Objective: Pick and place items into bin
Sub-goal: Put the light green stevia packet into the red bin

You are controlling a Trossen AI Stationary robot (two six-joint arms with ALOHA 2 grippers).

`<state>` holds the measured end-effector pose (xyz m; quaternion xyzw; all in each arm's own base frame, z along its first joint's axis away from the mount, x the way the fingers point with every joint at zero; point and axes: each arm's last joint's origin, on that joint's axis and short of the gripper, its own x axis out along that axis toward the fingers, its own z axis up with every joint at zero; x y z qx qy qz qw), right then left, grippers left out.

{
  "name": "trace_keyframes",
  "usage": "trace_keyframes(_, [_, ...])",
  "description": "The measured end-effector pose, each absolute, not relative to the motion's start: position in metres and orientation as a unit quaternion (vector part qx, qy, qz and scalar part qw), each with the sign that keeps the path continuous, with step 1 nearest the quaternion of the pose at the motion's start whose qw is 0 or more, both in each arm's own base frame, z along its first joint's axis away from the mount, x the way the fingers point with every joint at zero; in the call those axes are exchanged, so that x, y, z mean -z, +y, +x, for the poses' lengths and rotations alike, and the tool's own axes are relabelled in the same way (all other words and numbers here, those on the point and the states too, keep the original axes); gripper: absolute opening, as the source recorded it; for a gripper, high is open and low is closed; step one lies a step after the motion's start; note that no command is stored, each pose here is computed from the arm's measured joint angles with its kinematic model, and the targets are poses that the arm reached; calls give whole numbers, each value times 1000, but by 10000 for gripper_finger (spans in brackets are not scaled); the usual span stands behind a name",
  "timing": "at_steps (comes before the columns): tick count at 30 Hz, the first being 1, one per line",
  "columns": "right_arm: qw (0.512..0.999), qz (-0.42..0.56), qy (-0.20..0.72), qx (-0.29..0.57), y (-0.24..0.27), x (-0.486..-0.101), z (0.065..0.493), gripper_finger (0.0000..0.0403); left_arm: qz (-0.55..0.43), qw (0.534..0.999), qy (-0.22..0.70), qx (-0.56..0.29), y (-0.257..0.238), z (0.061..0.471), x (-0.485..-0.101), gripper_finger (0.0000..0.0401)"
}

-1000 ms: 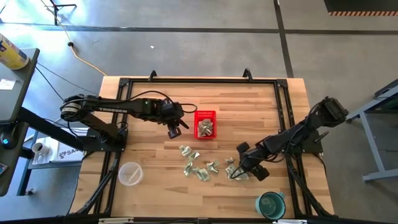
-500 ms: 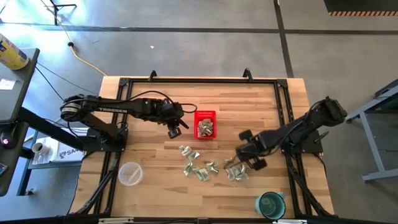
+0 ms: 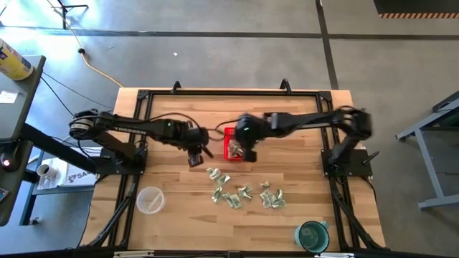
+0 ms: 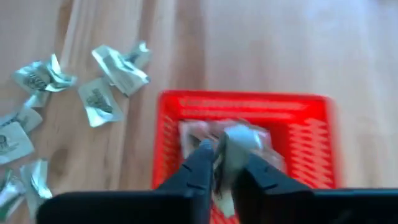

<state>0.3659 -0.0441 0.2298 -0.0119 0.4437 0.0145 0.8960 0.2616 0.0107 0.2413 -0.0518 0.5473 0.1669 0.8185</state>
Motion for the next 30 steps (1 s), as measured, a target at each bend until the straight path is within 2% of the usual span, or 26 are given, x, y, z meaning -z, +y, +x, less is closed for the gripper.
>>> trace_keyframes(3, [874,-5,485,0,-48,-218,388,85,-59,818,554,-148,-4,258,-232,166])
trace_keyframes(7, [840,-34,539,51,-58,-217,398,168,-48,812,568,-125,-21,251,-213,166])
trace_keyframes(11, [845,-64,529,43,-57,-234,392,252,-31,824,555,-104,-31,248,-196,166])
trace_keyframes(15, [839,-57,539,47,-57,-247,365,308,-9,846,528,-67,-35,249,-185,166])
trace_keyframes(21, [823,-28,560,93,-49,-247,309,339,40,900,433,19,-39,260,-172,174])
trace_keyframes(24, [822,-19,559,109,-38,-243,289,342,71,905,419,35,-39,265,-166,206])
trace_keyframes(30, [820,-5,558,130,-21,-234,269,343,126,879,457,60,-39,270,-142,284])
